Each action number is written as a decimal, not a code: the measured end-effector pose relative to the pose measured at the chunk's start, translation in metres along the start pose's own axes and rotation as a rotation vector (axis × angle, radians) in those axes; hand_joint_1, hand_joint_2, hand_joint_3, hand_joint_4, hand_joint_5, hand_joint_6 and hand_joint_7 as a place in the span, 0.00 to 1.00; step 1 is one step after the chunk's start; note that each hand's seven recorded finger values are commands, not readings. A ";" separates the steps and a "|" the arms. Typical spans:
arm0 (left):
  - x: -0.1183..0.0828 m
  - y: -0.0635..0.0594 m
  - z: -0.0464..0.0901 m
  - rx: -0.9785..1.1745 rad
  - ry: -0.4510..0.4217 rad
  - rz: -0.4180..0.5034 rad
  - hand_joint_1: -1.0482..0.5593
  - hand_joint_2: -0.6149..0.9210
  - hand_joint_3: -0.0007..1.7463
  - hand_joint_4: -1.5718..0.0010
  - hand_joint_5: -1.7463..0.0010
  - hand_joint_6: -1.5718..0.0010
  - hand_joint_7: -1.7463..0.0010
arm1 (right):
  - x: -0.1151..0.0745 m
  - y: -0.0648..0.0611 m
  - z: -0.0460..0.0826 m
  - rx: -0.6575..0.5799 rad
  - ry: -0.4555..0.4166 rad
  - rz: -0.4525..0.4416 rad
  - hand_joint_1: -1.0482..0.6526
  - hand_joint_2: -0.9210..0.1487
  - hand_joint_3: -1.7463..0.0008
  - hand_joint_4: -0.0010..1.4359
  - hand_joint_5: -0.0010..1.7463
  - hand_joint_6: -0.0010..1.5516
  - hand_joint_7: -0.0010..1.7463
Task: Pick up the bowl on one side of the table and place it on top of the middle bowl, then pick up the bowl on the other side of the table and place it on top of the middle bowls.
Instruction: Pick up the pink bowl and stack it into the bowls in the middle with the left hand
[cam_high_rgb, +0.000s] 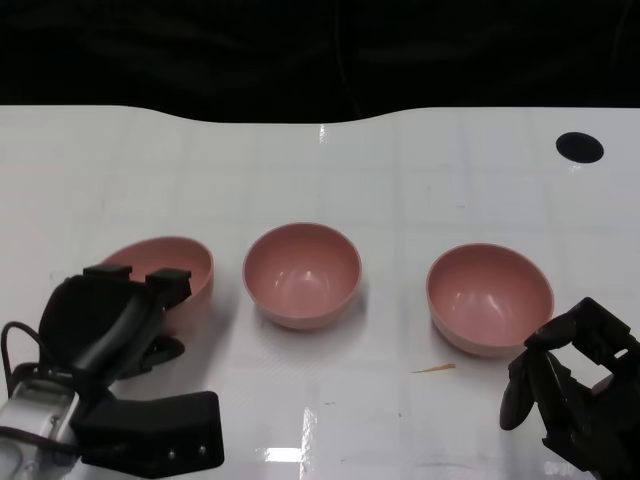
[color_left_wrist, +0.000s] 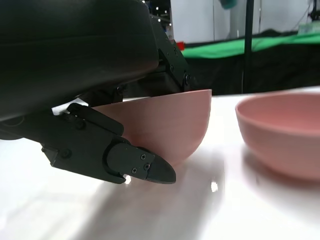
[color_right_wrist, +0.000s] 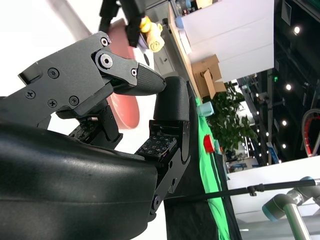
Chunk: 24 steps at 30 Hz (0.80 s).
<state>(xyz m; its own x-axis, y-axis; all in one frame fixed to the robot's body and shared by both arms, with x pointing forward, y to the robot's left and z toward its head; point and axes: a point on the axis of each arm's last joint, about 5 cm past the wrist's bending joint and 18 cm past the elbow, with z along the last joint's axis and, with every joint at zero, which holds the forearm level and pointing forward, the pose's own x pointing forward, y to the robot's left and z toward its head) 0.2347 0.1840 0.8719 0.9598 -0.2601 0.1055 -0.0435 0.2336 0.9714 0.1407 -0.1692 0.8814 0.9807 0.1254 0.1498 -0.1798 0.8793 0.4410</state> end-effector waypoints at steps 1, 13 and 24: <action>0.001 0.006 -0.001 0.002 -0.008 -0.001 0.54 1.00 0.07 0.51 0.17 0.46 0.51 | 0.000 0.000 0.000 0.000 0.000 0.001 0.50 0.26 0.53 0.62 0.94 0.52 0.77; 0.009 0.069 -0.007 0.052 -0.063 -0.039 0.55 1.00 0.10 0.53 0.14 0.47 0.38 | -0.001 -0.003 -0.002 -0.002 0.007 -0.001 0.49 0.22 0.56 0.62 0.93 0.52 0.76; 0.030 0.102 0.022 0.085 -0.260 0.003 0.54 1.00 0.03 0.50 0.17 0.44 0.43 | 0.001 -0.004 -0.003 0.002 0.012 -0.002 0.50 0.25 0.53 0.63 0.93 0.53 0.75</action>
<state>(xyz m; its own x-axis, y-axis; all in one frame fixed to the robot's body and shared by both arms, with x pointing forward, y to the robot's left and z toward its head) 0.2532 0.1796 0.9789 0.8564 -0.4942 0.1494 -0.0803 0.1583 0.9841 0.1423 -0.1718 0.8770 0.9819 0.1292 0.1385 -0.1781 0.8786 0.4431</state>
